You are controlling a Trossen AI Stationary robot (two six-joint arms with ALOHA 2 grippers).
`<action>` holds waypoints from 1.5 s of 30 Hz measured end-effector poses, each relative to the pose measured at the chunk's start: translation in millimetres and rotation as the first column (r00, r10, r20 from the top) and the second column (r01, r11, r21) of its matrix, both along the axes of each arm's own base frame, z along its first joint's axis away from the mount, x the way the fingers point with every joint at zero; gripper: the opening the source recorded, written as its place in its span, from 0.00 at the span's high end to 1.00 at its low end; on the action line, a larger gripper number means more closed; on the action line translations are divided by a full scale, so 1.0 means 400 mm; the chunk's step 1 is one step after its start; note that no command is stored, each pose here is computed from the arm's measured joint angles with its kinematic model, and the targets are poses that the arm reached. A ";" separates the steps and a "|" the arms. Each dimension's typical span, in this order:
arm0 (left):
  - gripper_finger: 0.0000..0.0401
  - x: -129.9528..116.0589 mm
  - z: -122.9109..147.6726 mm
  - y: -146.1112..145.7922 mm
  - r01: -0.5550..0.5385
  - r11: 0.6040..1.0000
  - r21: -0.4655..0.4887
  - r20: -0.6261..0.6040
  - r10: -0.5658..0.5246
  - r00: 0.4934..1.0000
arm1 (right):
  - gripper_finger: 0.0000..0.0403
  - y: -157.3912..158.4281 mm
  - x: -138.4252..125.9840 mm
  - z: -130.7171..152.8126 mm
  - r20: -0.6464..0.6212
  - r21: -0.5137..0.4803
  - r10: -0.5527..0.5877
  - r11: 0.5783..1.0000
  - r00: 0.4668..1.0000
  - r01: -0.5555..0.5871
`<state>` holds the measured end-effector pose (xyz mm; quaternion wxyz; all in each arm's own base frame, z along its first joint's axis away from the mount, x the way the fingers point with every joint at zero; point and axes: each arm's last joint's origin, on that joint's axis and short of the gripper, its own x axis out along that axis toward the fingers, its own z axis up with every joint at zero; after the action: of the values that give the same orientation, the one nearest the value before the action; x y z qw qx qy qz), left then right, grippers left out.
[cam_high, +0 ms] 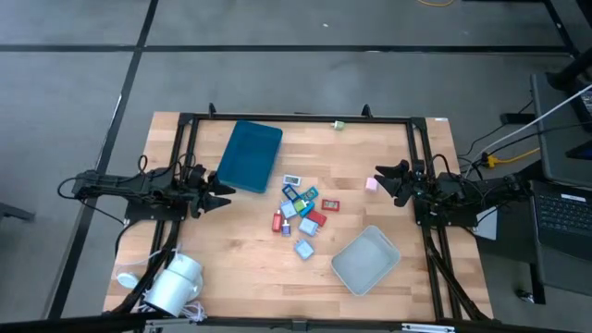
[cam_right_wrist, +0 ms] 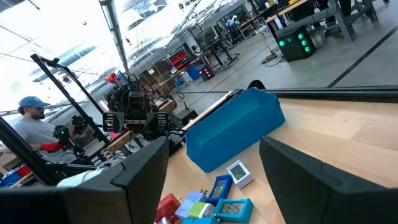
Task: Pick & Place Office items
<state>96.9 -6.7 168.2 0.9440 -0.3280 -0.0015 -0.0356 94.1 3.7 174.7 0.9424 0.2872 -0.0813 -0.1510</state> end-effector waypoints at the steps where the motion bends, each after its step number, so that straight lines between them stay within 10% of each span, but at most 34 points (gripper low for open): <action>1: 0.37 0.000 0.000 0.000 0.000 1.000 0.000 0.000 0.000 1.000 | 0.36 0.000 0.000 0.000 0.000 0.000 0.000 1.000 1.000 0.000; 25: 0.37 0.000 0.000 0.001 -0.011 1.000 0.000 0.000 0.011 1.000 | 0.36 -0.016 -0.009 0.013 0.116 0.225 -0.239 0.952 0.964 0.209; 45: 0.37 -0.008 0.023 0.037 -0.478 0.862 -0.167 0.074 0.494 0.866 | 0.36 -0.022 -0.014 0.014 0.249 0.575 -0.349 0.804 0.903 0.152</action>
<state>93.7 7.9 177.6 0.8947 -0.3813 -0.1405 0.1853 88.7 -5.0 180.4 0.7640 0.5503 -0.2357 -0.2405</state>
